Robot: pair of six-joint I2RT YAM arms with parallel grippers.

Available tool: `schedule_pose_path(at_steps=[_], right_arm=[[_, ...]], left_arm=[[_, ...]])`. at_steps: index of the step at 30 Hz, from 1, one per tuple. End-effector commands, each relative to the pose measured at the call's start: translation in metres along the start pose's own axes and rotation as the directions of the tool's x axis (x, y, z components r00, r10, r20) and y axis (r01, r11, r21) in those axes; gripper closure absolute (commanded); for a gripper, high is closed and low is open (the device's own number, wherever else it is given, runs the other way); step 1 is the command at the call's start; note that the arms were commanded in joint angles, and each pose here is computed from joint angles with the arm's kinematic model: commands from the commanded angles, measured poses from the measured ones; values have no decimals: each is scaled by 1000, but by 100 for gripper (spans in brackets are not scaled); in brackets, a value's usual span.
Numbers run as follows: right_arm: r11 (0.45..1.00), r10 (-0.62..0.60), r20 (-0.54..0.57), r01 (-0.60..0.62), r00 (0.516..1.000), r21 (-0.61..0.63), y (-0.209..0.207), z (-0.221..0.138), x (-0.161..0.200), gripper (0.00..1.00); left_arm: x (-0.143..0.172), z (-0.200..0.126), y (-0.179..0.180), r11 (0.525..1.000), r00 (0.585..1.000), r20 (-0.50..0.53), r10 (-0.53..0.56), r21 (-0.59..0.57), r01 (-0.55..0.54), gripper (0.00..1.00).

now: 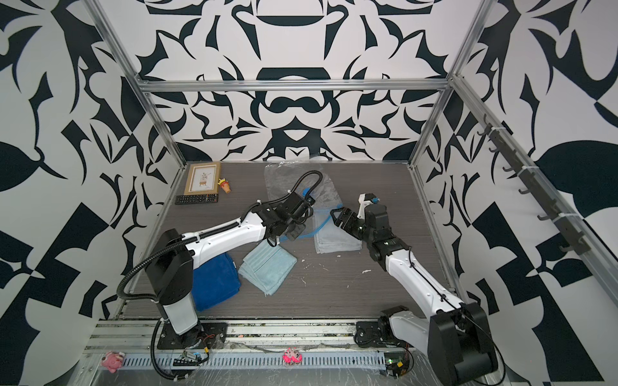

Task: Place the folded towel into the vacuum bag
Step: Adjust the vacuum bag at the center of the board.

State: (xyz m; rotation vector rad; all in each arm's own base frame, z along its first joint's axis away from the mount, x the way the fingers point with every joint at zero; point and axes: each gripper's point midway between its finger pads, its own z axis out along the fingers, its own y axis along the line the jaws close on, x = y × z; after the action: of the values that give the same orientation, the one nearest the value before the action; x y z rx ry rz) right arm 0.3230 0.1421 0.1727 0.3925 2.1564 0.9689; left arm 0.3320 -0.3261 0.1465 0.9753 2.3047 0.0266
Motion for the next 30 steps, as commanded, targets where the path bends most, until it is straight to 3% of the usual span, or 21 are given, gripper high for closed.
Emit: schedule_pose_path(at_steps=[1,5,16,25,30], right_arm=[[994,-82,20,83,996,-66,18,0,5,14],[991,-112,10,112,994,-70,30,16,14,9],[994,-100,36,99,994,50,27,50,-1,9],[983,-145,75,135,987,127,24,49,-11,30],[983,-151,73,142,986,115,30,65,-16,49]], left_arm=[[-5,-5,0,995,995,-24,-92,35,92,100],[-21,-13,9,992,991,21,-129,0,129,100],[-31,-45,20,986,989,122,-79,-138,95,100],[-33,-66,23,975,988,133,-80,-196,105,100],[-36,-81,21,970,986,151,-75,-217,107,100]])
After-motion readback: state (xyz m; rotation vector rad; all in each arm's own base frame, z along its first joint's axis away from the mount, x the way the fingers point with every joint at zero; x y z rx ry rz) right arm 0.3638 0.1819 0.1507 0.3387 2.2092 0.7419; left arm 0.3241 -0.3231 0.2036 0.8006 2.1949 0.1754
